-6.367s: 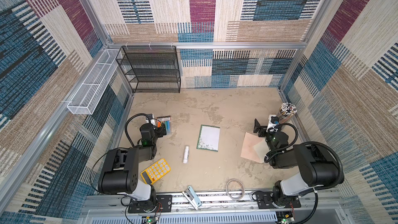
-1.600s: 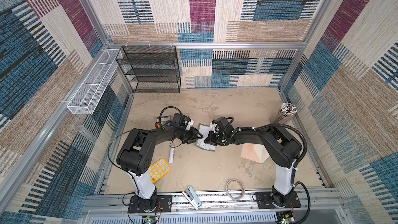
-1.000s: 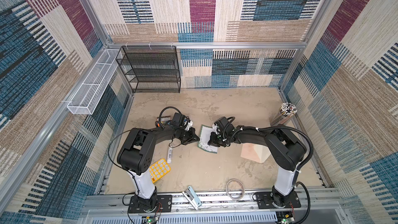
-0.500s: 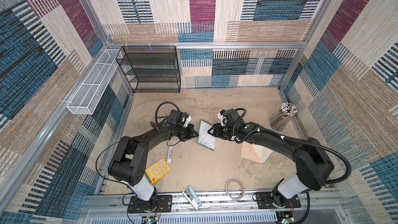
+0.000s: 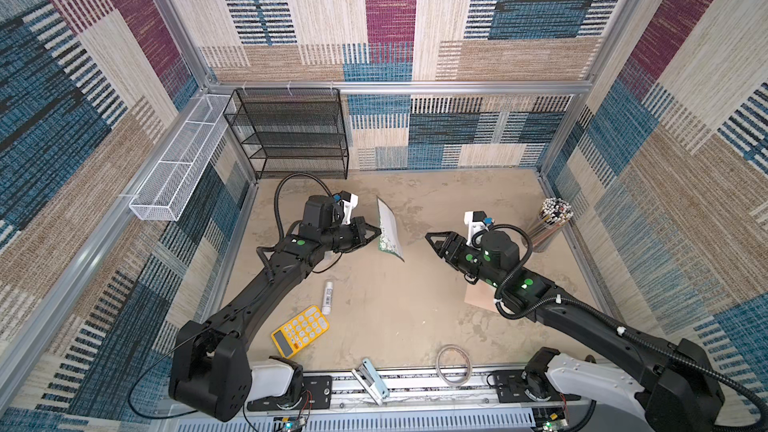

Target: Place the letter into the envelope and seal it

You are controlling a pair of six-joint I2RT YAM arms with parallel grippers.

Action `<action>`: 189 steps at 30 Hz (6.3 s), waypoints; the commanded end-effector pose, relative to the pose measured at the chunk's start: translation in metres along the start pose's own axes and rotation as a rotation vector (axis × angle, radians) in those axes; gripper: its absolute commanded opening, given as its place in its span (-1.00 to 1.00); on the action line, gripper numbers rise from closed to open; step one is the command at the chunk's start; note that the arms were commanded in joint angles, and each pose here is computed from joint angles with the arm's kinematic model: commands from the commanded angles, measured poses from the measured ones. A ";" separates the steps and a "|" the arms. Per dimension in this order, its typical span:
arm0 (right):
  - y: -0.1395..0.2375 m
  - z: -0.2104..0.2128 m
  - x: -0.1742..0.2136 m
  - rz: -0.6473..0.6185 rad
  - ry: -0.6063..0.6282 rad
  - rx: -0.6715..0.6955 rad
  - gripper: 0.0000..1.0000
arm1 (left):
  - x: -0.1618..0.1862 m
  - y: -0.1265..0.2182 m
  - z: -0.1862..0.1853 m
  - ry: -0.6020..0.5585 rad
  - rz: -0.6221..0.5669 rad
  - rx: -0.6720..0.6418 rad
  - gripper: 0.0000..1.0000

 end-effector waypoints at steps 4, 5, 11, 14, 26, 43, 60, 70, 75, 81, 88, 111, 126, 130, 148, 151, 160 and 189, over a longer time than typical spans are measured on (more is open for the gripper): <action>0.002 0.028 -0.016 -0.091 -0.096 -0.177 0.32 | -0.033 0.009 -0.036 0.053 -0.163 0.158 -1.00; 0.001 0.027 -0.015 -0.090 -0.107 -0.188 0.33 | -0.039 0.009 -0.037 0.065 -0.197 0.167 -1.00; -0.002 0.026 -0.013 -0.110 -0.164 -0.249 0.47 | -0.058 0.006 -0.046 0.137 -0.280 0.267 -1.00; -0.005 0.026 -0.013 -0.113 -0.191 -0.261 0.59 | -0.063 0.002 -0.050 0.157 -0.294 0.304 -1.00; -0.032 0.035 -0.018 -0.110 -0.320 -0.350 0.69 | -0.053 -0.019 -0.064 0.182 -0.289 0.419 -1.00; -0.055 0.040 -0.042 -0.198 -0.568 -0.481 0.24 | -0.025 -0.026 -0.059 0.194 -0.211 0.460 -1.00; -0.065 0.027 -0.039 -0.208 -0.468 -0.344 -1.00 | -0.002 -0.022 -0.048 0.176 -0.152 0.417 -0.45; -0.035 0.033 -0.041 -0.194 -0.015 -0.156 -1.00 | 0.009 0.016 -0.018 0.022 -0.171 0.108 0.48; -0.016 0.041 -0.039 -0.136 0.286 -0.081 -1.00 | -0.001 0.053 -0.011 -0.104 -0.210 -0.022 0.56; -0.002 0.054 -0.019 -0.005 0.557 -0.134 -1.00 | -0.005 0.064 -0.018 -0.199 -0.129 0.010 0.59; 0.013 0.063 -0.001 0.085 0.688 -0.223 -1.00 | -0.001 0.062 -0.051 -0.311 -0.011 0.148 0.62; 0.020 0.083 0.024 0.285 0.658 -0.390 -1.00 | -0.003 0.045 -0.049 -0.394 0.060 0.204 0.61; 0.013 0.070 0.018 0.308 0.564 -0.366 -1.00 | 0.023 0.041 -0.068 -0.414 0.160 0.351 0.08; 0.009 0.065 0.014 0.310 0.539 -0.341 -1.00 | 0.024 0.040 -0.064 -0.416 0.162 0.322 -0.13; -0.009 0.041 0.013 0.306 0.489 -0.250 -1.00 | 0.044 0.049 -0.098 -0.399 0.196 0.465 0.13; -0.011 0.041 0.014 0.311 0.482 -0.259 -1.00 | 0.045 0.045 -0.095 -0.371 0.200 0.467 0.01; -0.010 0.050 0.014 0.302 0.496 -0.314 -1.00 | 0.046 0.036 -0.095 -0.328 0.189 0.511 -0.17; 0.010 0.060 0.018 0.316 0.564 -0.358 -1.00 | -0.038 0.085 -0.017 -0.209 -0.217 0.099 -0.26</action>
Point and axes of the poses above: each gripper's point midway between its finger pads, its own y axis back along the fingers, its own z axis along the line the jaws close on, x = y × z, the point moved 1 cm from there along y, back along the fingers, and after that the axes turned 5 degrees about y, right-handed, at the moved point
